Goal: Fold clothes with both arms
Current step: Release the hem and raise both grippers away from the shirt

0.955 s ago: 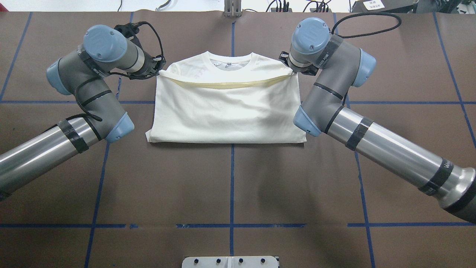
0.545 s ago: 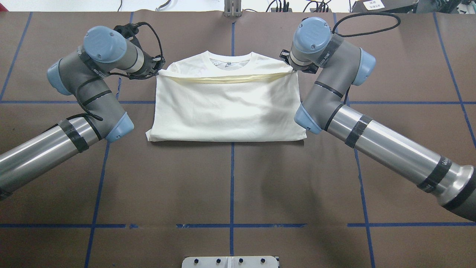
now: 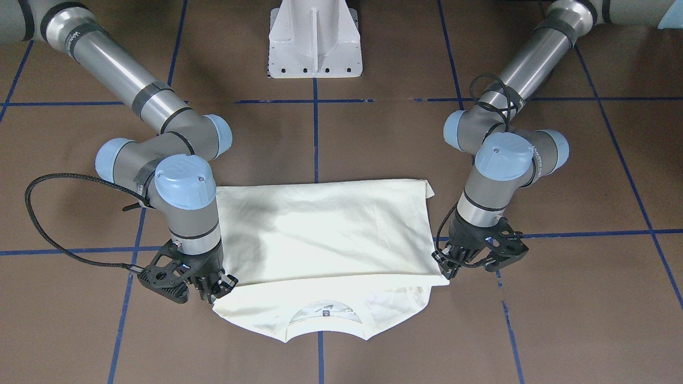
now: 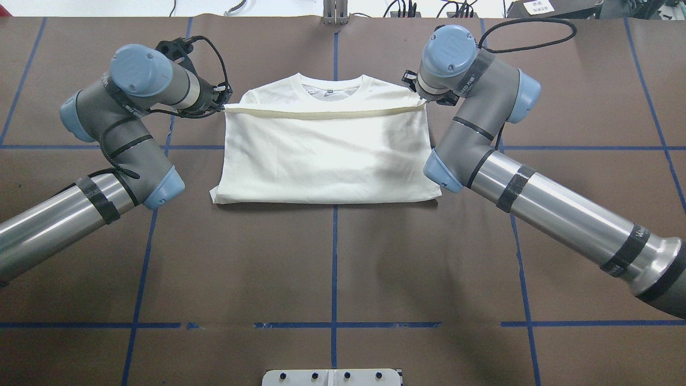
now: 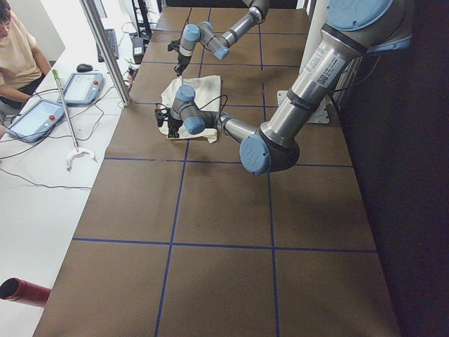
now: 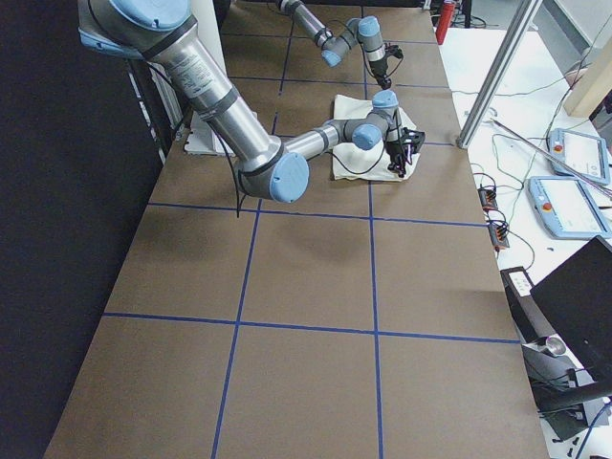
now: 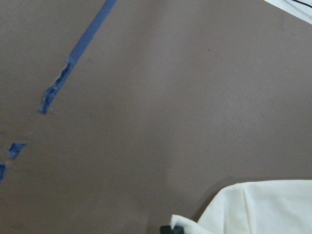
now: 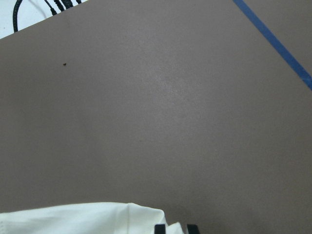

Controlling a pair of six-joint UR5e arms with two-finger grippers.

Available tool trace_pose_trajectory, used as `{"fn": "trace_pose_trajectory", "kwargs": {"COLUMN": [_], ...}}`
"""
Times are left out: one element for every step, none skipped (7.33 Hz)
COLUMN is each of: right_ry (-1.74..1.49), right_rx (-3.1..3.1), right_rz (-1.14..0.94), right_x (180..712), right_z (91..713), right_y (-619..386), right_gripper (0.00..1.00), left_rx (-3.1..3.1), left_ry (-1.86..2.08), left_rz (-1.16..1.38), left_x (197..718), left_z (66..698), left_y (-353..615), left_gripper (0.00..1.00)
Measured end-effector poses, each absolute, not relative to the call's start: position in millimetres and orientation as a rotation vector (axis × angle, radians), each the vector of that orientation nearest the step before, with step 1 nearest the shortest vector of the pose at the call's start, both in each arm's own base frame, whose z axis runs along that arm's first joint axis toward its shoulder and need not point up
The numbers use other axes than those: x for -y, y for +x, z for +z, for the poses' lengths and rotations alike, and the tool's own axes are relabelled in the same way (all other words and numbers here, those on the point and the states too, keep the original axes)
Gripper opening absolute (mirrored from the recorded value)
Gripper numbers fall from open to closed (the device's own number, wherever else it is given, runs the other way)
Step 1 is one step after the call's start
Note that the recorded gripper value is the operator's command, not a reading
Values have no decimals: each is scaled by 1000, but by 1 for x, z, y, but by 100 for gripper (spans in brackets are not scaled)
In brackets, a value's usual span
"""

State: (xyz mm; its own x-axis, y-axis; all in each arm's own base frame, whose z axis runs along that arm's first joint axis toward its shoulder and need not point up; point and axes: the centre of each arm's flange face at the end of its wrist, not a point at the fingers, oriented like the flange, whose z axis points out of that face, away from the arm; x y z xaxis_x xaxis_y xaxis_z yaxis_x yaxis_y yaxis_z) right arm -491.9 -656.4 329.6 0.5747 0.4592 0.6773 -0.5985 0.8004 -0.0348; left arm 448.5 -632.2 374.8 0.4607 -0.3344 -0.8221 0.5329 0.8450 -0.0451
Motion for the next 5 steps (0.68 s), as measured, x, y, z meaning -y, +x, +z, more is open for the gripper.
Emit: {"fn": "trace_pose_trajectory", "kwargs": {"right_ry": [209, 202, 178, 150, 120], "right_rx": [744, 773, 809, 843, 874], "right_rz": [627, 624, 613, 601, 597], "right_x": [655, 649, 633, 607, 572], "right_z": [324, 315, 314, 320, 327], "right_y": [-490, -485, -478, -469, -463], "right_gripper": [47, 50, 51, 55, 57], "left_rx": [-969, -989, -1006, -1020, -1029], "left_ry": [240, 251, 262, 271, 277], "left_rz": [-536, -534, -533, -534, -536], "left_x": [631, 628, 625, 623, 623], "left_z": [369, 360, 353, 347, 343], "left_y": [446, 440, 432, 425, 421], "left_gripper": [40, 40, 40, 40, 40]}}
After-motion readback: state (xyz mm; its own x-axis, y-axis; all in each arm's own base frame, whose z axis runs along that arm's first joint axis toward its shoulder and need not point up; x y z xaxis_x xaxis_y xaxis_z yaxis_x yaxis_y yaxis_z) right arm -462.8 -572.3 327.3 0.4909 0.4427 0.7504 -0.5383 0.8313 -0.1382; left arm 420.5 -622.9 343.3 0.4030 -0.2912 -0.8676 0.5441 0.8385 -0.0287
